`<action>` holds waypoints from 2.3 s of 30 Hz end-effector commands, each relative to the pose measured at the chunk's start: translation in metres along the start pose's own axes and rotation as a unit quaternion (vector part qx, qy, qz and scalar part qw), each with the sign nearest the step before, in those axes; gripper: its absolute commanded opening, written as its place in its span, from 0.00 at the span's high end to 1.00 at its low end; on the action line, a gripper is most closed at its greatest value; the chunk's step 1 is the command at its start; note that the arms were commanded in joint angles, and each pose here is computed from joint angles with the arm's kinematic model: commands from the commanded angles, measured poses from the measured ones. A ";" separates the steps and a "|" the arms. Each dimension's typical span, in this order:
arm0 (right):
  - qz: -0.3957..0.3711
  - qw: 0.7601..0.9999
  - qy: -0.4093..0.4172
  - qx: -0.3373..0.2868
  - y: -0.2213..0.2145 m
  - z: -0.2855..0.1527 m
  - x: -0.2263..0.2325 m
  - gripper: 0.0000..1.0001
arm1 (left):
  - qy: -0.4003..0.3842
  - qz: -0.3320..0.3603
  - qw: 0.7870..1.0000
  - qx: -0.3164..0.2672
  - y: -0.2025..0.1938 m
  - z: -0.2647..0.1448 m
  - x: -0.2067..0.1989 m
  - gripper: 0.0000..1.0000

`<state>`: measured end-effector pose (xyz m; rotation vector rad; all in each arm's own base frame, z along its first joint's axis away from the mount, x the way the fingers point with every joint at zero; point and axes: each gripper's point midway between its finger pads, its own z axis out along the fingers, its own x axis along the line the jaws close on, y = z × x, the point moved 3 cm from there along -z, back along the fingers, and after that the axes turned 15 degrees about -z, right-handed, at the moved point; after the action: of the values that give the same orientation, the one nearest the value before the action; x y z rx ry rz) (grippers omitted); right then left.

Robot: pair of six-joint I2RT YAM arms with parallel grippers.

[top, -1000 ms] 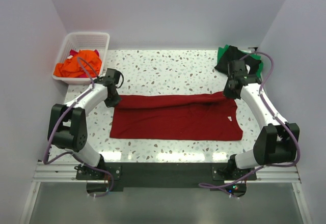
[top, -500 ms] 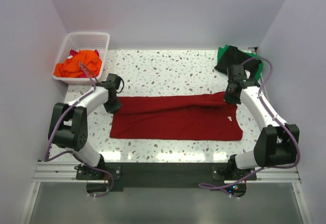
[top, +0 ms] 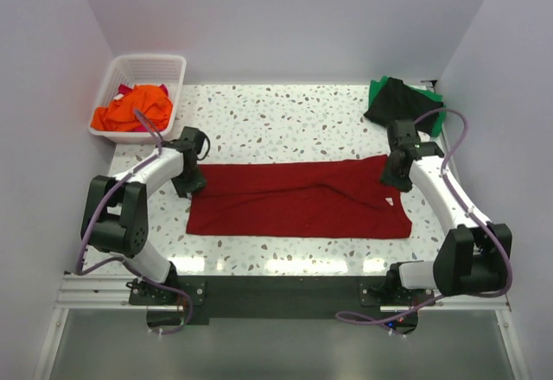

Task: Fold and stack the t-shirts
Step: Fold the tshirt

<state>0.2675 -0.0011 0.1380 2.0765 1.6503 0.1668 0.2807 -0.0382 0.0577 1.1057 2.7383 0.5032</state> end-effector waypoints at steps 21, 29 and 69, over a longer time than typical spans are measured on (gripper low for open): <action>-0.037 0.982 0.183 -0.041 0.052 0.029 0.084 0.56 | -0.154 0.013 0.987 -0.033 0.025 -0.048 -0.044 0.53; -0.056 0.972 0.222 -0.051 0.067 0.034 0.119 0.56 | -0.175 0.028 0.984 -0.027 0.024 -0.047 -0.053 0.52; -0.108 0.978 0.176 -0.014 0.020 -0.009 0.121 1.00 | -0.172 0.047 0.983 -0.035 0.022 -0.046 -0.046 0.53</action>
<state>0.3365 0.1146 0.1122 1.9117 2.0649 0.5073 0.3098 -0.0651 0.0938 1.1870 2.4413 0.3492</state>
